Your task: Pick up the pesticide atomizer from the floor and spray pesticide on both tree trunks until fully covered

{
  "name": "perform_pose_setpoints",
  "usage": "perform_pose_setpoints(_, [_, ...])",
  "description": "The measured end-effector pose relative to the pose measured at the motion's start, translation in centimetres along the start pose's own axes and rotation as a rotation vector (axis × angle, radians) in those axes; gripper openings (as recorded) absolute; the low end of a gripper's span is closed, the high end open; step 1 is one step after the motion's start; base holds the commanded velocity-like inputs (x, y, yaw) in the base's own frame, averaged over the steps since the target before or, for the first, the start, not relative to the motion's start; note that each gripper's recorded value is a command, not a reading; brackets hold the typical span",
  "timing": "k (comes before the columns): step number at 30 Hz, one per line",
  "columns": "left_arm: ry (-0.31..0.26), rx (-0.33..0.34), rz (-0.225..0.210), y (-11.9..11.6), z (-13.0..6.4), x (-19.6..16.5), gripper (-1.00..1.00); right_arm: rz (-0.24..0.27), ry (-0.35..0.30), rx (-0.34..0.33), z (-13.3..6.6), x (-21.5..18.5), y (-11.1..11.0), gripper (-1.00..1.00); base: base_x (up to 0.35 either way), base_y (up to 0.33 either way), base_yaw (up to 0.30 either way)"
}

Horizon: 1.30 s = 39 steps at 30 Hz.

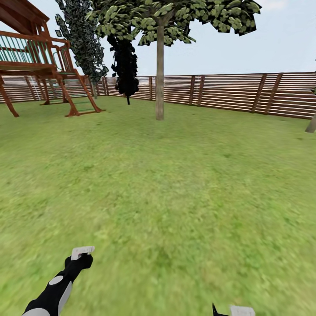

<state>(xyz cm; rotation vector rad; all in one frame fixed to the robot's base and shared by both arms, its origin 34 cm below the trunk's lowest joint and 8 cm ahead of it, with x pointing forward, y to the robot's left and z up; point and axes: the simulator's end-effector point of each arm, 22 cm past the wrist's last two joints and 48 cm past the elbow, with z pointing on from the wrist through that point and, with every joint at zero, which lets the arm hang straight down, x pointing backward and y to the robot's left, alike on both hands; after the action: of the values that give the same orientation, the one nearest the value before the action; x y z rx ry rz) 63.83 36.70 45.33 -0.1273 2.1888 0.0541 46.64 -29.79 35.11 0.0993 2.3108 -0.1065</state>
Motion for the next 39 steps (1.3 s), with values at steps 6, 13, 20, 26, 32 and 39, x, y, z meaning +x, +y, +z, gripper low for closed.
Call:
perform_pose_setpoints(6, [0.0,0.001,0.0,-0.08,0.0,0.01,-1.0,0.0,0.0,0.0,0.0,-0.01,0.0,1.0,0.338,0.0,0.0])
perform_pose_setpoints(13, [0.0,0.004,0.0,-0.18,0.01,0.02,-1.0,0.0,0.0,0.0,0.0,0.0,0.0,1.0,0.338,0.0,0.0])
perform_pose_setpoints(20, [0.002,0.002,0.001,-0.16,0.0,0.09,-1.0,0.0,0.0,0.0,0.0,-0.01,0.0,1.0,0.338,0.0,0.0])
perform_pose_setpoints(26, [0.003,0.003,0.001,-0.18,0.0,0.14,-1.0,0.0,0.0,0.0,0.01,-0.02,0.0,1.0,0.338,0.0,0.0])
perform_pose_setpoints(32, [0.002,0.003,0.001,-0.16,0.0,0.1,-1.0,0.0,0.0,0.0,0.0,-0.01,0.0,1.0,0.338,0.0,0.0])
perform_pose_setpoints(39, [0.002,0.003,0.0,-0.17,0.0,0.08,-1.0,0.0,0.0,0.0,0.0,0.0,0.0,1.0,0.338,0.0,0.0])
